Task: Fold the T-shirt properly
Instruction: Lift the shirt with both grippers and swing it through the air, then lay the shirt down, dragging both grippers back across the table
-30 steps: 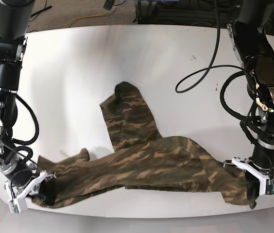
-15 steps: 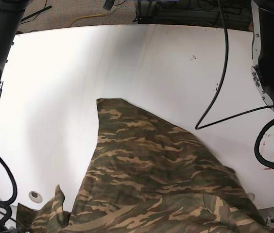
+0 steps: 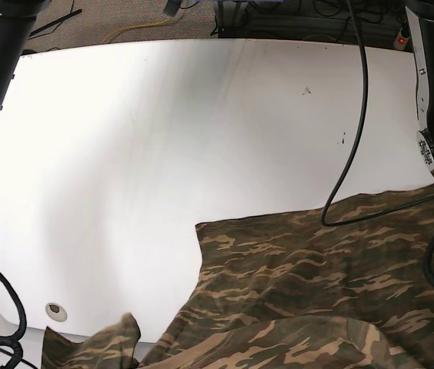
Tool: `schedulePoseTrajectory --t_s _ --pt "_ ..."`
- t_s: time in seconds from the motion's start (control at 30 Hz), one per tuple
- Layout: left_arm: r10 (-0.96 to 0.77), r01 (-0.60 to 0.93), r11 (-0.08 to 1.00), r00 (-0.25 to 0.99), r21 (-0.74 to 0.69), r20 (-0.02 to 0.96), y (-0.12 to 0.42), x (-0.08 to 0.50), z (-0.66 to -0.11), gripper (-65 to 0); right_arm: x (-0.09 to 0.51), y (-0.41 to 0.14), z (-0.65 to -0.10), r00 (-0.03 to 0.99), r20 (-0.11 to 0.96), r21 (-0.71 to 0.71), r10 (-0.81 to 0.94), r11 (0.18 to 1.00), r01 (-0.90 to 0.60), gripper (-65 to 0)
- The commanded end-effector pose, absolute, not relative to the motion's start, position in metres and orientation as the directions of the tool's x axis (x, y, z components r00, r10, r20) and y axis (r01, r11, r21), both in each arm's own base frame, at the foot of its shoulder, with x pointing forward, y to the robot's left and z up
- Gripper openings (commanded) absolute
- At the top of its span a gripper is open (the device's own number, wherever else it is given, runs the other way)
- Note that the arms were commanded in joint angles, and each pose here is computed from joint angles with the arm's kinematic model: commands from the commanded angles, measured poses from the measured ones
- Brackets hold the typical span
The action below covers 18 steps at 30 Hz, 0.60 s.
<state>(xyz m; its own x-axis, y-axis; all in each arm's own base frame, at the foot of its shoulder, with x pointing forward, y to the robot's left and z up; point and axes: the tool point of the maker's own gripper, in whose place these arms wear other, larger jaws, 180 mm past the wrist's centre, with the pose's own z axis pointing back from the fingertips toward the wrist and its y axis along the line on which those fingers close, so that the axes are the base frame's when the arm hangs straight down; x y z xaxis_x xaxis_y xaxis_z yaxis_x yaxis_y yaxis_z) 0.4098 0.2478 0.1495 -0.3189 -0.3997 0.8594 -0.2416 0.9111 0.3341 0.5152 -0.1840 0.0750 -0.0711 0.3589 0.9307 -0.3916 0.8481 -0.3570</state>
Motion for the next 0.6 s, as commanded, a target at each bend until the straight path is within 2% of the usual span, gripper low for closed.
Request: schedulePoseTrajectory --t_s 0.0,0.17,0.33,0.57 --pt "-0.413 -0.253 0.906 -0.338 0.34 0.846 0.246 0.405 0.15 -65.0 0.502 -0.206 0.117 -0.17 0.934 -0.353 0.313 0.877 -0.325 -65.0" --pt "-0.443 -0.146 0.896 -0.244 0.419 0.862 0.214 0.42 0.089 -65.0 0.503 -0.235 0.054 -0.051 0.976 -0.216 0.211 0.914 -0.344 -65.0" --pt "-0.377 -0.022 0.925 -0.149 0.378 0.914 0.186 0.434 0.024 -65.0 0.497 -0.264 -0.02 0.082 0.988 -0.095 0.127 0.944 -0.317 -65.0" --pt "-0.314 0.081 0.946 -0.005 0.314 0.949 0.165 0.434 -0.054 -65.0 0.468 -0.281 -0.097 0.187 0.981 0.013 0.041 0.961 -0.278 -65.0"
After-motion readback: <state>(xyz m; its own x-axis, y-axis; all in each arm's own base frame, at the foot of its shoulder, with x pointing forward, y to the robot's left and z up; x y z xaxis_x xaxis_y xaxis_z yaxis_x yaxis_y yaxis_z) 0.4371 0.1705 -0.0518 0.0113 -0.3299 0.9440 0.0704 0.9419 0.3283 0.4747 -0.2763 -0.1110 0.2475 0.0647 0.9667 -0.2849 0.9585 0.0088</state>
